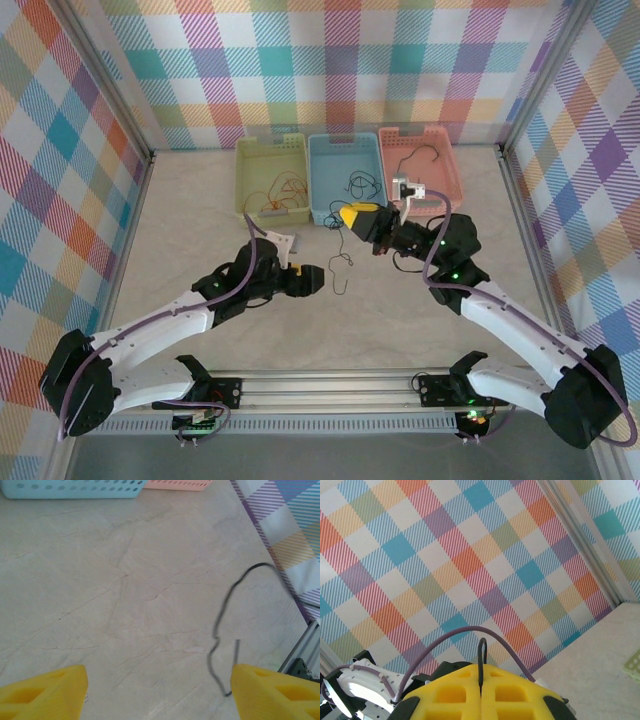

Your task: Untangle the cables

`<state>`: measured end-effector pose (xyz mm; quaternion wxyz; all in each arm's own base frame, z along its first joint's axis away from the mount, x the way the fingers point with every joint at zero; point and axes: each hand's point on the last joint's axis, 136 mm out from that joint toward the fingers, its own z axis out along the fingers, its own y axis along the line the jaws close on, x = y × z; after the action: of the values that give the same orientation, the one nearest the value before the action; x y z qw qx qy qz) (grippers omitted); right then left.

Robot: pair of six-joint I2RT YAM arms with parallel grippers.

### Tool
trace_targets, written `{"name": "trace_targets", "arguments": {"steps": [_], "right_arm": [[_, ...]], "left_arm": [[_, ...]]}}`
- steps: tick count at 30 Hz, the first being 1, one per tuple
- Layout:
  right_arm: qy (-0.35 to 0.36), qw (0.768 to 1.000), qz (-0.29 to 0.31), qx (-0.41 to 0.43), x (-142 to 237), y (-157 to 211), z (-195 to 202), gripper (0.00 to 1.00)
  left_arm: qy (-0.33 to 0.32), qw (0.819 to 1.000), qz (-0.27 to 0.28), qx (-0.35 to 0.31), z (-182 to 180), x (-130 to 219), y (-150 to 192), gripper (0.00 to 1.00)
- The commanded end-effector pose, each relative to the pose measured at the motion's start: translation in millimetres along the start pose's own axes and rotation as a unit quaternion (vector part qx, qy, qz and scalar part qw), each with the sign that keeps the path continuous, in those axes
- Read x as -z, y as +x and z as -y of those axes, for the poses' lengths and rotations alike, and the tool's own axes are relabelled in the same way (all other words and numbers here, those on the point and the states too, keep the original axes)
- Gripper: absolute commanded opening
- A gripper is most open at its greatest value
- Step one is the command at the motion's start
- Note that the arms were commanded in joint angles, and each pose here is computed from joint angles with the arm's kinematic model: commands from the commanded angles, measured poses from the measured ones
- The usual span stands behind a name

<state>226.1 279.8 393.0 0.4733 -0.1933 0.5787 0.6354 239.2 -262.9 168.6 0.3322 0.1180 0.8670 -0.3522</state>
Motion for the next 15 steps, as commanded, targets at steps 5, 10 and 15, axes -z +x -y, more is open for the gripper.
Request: {"name": "trace_targets", "arguments": {"steps": [5, 10, 15], "right_arm": [[-0.026, 0.999, 0.002, -0.023, -14.6, -8.5, -15.3, 0.00], [-0.035, 0.999, 0.002, -0.039, -21.6, -8.8, -20.1, 0.00], [-0.048, 0.998, -0.003, -0.049, -25.4, -8.1, -29.3, 0.00]], "left_arm": [[0.059, 0.997, 0.025, -0.033, 25.4, 9.7, -4.7, 0.77], [0.052, 0.998, 0.023, -0.038, 25.0, 7.9, -3.7, 0.76], [0.043, 0.998, 0.027, -0.040, 22.7, 10.1, -5.7, 0.75]]}}
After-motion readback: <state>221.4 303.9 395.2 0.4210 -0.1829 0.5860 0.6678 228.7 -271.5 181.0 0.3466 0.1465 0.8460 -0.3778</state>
